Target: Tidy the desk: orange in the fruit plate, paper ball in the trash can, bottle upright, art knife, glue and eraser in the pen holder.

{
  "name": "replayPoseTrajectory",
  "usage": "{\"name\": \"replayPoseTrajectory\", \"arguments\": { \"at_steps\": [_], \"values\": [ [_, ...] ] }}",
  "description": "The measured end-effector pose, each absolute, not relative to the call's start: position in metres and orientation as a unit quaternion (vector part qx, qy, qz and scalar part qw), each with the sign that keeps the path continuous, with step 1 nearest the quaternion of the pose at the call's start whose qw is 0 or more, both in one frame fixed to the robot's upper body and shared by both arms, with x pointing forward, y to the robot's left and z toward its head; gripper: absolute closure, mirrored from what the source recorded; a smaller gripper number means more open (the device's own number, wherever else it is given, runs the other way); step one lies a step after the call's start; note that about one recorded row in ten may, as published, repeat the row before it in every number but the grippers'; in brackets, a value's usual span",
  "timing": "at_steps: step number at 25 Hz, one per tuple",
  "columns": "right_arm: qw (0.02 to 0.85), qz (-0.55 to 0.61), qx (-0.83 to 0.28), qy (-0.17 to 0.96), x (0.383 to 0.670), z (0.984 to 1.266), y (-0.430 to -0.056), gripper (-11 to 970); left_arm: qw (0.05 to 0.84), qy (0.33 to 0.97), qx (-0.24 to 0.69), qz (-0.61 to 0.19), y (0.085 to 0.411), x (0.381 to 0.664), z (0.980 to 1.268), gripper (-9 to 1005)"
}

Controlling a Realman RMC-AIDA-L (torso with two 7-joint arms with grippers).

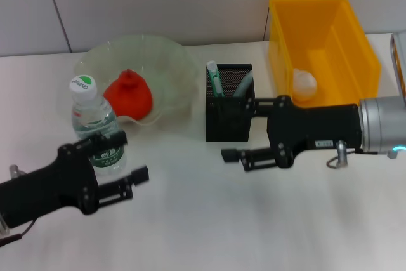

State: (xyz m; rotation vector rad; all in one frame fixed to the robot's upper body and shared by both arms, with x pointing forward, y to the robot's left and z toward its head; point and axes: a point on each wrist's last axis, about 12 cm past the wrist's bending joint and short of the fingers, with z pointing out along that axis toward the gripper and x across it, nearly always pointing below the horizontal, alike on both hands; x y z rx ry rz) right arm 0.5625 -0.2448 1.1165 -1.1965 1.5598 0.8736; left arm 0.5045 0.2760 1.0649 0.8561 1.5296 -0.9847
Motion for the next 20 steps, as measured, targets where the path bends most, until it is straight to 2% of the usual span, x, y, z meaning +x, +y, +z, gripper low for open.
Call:
{"name": "replayPoseTrajectory", "arguments": {
  "at_steps": [4,11,20],
  "values": [
    [0.446,0.382,-0.519,0.621,0.553,1.122,-0.241,184,0.515,0.641,0.381,-0.422,0.277,0.503,1.067,178],
    [0.399,0.372,-0.552,0.630,0.533,1.118,-0.249,185,0.474,0.630,0.433,-0.436,0.277,0.508,1.088,178],
    [0.400,0.383,-0.549,0.627,0.525,1.116,-0.252,185,0.457,0.628,0.460,-0.430,0.268,0.515,1.094,178]
  ]
}}
